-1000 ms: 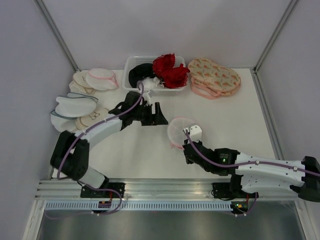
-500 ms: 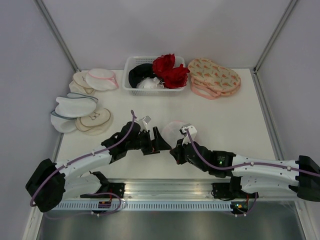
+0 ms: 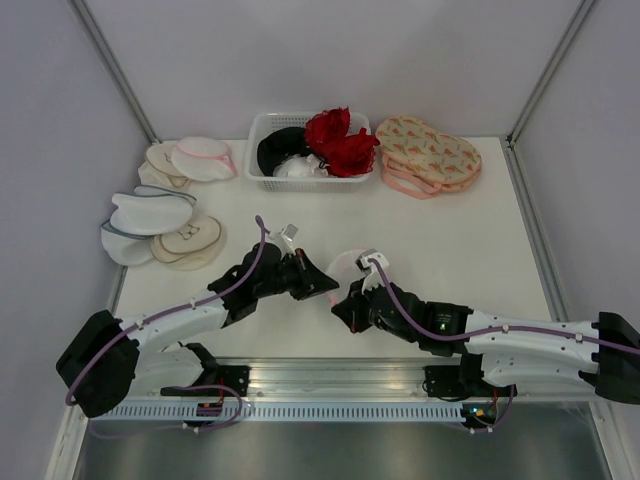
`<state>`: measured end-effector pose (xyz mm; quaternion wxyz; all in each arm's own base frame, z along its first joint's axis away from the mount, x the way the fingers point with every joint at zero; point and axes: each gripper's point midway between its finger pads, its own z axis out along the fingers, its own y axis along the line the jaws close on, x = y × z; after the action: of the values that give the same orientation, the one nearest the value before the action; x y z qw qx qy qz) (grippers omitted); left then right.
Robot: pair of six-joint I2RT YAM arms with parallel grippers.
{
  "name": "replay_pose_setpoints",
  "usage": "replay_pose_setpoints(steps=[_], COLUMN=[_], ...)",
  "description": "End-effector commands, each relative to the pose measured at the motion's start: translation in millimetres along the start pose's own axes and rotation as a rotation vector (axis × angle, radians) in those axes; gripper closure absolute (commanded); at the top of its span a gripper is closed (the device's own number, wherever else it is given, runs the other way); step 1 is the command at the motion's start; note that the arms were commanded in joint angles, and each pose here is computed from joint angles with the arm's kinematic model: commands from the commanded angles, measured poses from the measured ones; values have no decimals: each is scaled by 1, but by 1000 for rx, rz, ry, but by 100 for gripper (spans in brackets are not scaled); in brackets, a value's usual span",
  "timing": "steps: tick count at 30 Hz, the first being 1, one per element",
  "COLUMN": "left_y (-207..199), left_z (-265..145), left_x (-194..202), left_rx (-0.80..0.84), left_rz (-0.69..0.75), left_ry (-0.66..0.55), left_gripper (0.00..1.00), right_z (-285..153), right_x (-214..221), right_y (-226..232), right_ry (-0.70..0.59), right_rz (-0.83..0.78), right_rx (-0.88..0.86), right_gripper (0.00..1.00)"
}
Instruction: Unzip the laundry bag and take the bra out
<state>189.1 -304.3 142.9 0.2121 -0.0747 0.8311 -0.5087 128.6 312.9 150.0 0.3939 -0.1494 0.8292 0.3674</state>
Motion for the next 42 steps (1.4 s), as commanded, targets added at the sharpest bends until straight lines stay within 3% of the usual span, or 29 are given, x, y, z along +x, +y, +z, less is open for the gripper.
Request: replay_pose_setpoints(steps=[1, 3, 10, 21, 24, 30, 31, 32, 33, 34, 35, 37, 41, 42], left_y=[-14, -11, 3, -19, -31, -41, -37, -30, -27, -13, -18, 10, 18, 3], left_z=[2, 0, -16, -11, 0, 45, 51, 54, 54, 52, 43, 30, -6, -20], left_x=[-12, -18, -45, -63, -82, -130, -138, -148, -153, -154, -156, -148, -126, -121], left_rx=[41, 18, -34, 52, 77, 94, 78, 48, 24, -35, -50, -164, -197, -154], left_rz=[22, 28, 103, 292, 402, 474, 464, 440, 408, 384, 373, 319, 250, 232], left_ry=[-46, -58, -103, 16, 21, 57, 39, 12, -11, -35, -72, -94, -152, -178], left_gripper=[98, 98, 98, 98, 98, 96, 86, 44, 31, 4, 0, 0, 0, 0], right_z=[-10, -14, -39, -78, -69, -36, -32, -31, -28, -26, -25, -21, -9, -7], right_x=[-4, -7, 1, -35, -40, -34, -29, -27, -29, -26, -28, -26, -27, -27], right_y=[1, 1, -58, -153, -148, -102, -95, -92, -88, -85, -83, -78, -56, -50], right_ry=[-4, -1, 105, -19, -43, -15, 3, 2, -7, 3, -6, -5, -17, -19], right_rz=[-17, -31, -157, -241, -231, -157, -149, -143, -132, -129, -123, -117, -99, -111], right_rx=[-14, -11, 307, 916, 897, 580, 534, 514, 492, 472, 459, 427, 309, 268], right_gripper=[99, 100, 100, 100, 100, 100, 99, 100, 100, 100, 100, 100, 100, 99])
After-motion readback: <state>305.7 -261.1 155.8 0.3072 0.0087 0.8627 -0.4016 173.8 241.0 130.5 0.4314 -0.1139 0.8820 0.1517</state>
